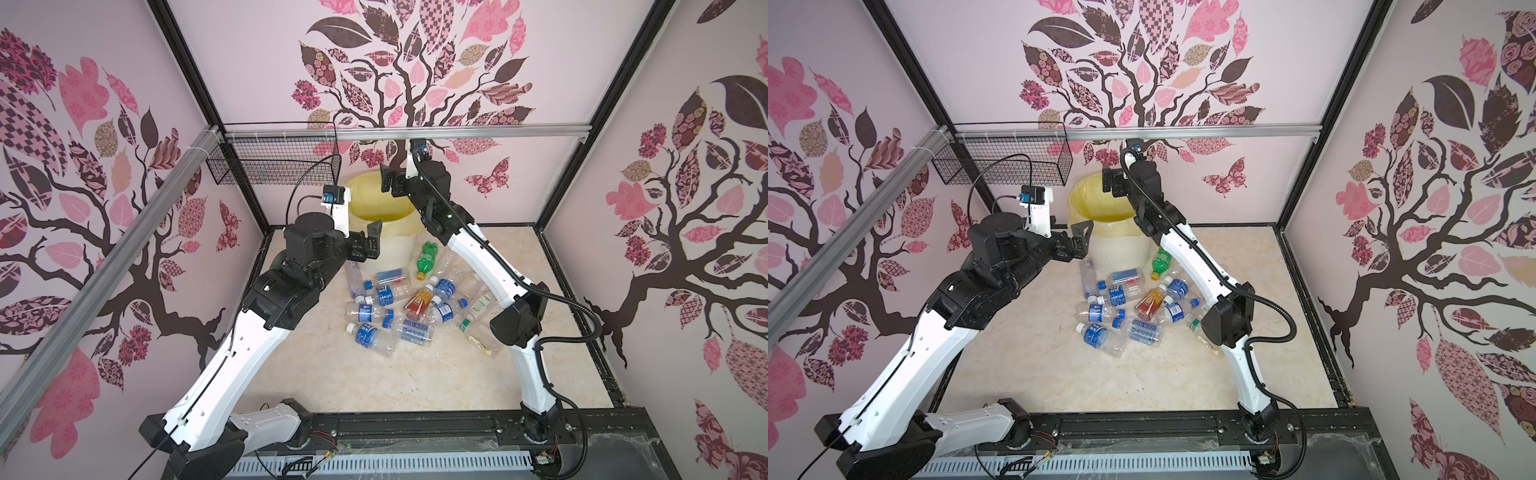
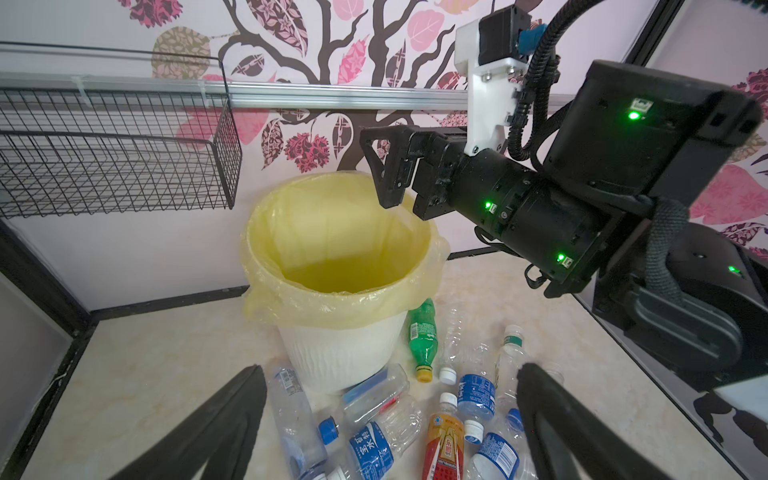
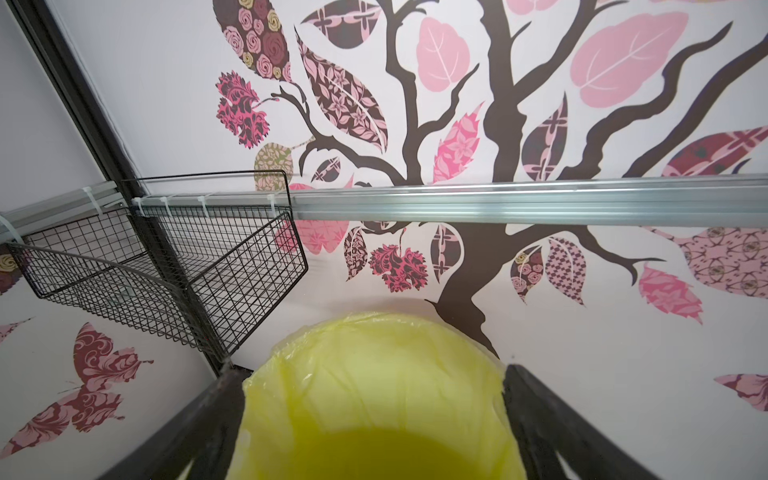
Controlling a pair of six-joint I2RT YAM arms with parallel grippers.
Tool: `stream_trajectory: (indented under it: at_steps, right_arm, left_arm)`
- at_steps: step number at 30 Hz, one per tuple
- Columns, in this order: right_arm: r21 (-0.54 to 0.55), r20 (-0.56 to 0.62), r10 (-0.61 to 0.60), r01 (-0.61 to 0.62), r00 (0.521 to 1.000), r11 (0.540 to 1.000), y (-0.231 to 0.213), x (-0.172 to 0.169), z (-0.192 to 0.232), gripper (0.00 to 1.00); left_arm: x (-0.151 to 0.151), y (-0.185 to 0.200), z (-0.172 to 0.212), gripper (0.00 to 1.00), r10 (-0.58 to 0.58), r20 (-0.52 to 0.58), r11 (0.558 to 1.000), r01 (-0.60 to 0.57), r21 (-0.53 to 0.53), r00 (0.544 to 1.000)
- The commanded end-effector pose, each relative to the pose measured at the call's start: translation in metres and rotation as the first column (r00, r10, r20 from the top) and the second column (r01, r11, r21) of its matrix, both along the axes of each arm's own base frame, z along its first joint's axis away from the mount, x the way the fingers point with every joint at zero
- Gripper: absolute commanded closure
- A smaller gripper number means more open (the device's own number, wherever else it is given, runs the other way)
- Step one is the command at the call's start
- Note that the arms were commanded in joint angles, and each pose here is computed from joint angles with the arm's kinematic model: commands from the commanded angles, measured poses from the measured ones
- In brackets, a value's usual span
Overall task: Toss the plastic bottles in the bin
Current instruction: 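Withdraw the right gripper from the bin back down toward the bottle pile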
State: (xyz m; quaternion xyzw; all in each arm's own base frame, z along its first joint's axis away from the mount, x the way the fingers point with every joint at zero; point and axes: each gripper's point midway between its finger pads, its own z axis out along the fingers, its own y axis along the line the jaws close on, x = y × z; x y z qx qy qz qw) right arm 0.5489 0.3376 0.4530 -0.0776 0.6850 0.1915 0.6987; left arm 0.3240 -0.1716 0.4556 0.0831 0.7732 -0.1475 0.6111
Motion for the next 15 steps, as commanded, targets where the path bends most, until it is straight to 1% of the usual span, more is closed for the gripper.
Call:
stream_trajectory:
  at_steps: [1,5,9,11,13,15]
  right_arm:
    - [0.083,0.066,-0.017,0.011,0.998,0.996,-0.028,-0.035,0.07,0.0]
    - [0.067,0.015,-0.015,0.014,1.0,0.998,-0.036,-0.047,0.071,0.0]
    - [0.04,-0.102,-0.015,0.019,0.995,0.999,-0.052,-0.068,0.062,0.0]
    - [0.02,-0.162,-0.008,0.011,0.987,1.0,-0.057,-0.08,0.05,0.01]
    - [-0.004,-0.227,-0.016,0.016,0.974,1.0,-0.066,-0.093,0.034,0.01]
    - [-0.016,-0.279,-0.024,0.02,0.96,1.0,-0.076,-0.107,0.016,0.0]
  left_arm:
    - [-0.005,0.003,-0.016,0.03,-0.001,-0.058,1.0,0.0,-0.017,0.998]
    - [-0.007,0.002,-0.037,0.03,0.004,-0.135,1.0,-0.006,-0.011,0.991]
    - [-0.01,0.017,-0.063,0.03,0.087,-0.231,0.996,-0.083,0.026,0.969]
    - [-0.013,0.024,-0.072,0.03,0.127,-0.267,0.992,-0.12,0.04,0.955]
    - [-0.015,0.028,-0.082,0.03,0.152,-0.303,0.988,-0.149,0.033,0.941]
    - [-0.017,0.029,-0.094,0.03,0.173,-0.362,0.984,-0.176,0.024,0.916]
